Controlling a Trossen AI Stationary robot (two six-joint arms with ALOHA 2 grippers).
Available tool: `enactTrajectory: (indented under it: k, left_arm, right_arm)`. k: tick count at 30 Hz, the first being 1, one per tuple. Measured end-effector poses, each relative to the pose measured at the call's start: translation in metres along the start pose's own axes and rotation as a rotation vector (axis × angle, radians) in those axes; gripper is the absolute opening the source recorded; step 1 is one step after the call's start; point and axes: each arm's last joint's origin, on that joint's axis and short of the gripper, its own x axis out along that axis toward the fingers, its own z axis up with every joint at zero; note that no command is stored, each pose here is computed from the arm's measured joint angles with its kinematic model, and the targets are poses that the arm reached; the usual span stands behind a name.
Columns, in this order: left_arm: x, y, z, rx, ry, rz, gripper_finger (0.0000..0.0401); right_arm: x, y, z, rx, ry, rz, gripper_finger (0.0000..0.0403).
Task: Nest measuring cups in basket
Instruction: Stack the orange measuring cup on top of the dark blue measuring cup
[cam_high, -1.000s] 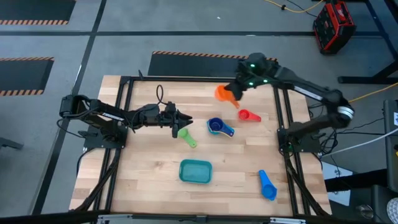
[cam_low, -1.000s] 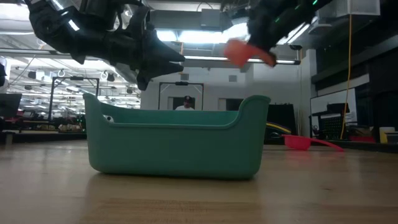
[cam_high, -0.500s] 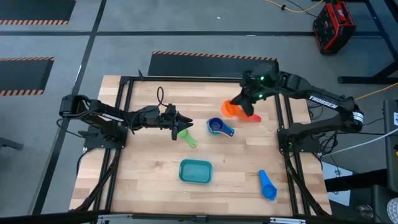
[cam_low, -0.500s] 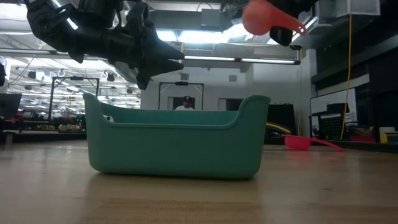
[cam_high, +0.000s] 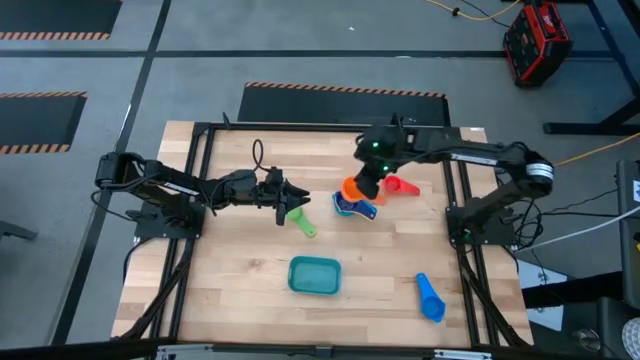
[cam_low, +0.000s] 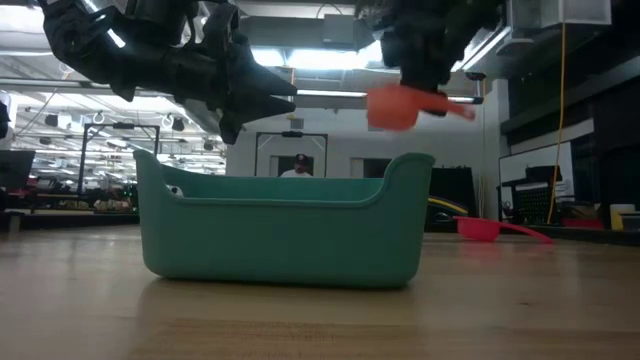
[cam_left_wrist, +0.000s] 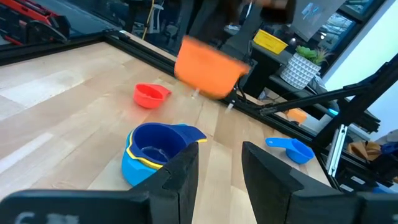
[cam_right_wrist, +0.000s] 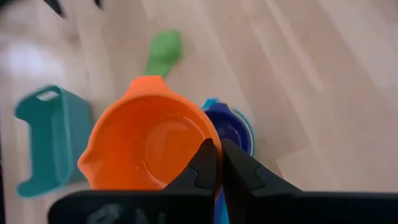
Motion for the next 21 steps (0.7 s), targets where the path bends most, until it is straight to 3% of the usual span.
enactTrajectory:
  k: [9,21]
  left_arm:
    - [0.0,0.0,0.0,0.0,0.0,0.0,0.0115]
    - [0.0,0.0,0.0,0.001,0.0,0.0,0.0115]
  right_arm:
    - [0.052,-0.011,-0.002,0.002,0.138,-0.026,0.0012]
    - [0.076,-0.018,-0.004,-0.018,0.174,-0.083,0.0012]
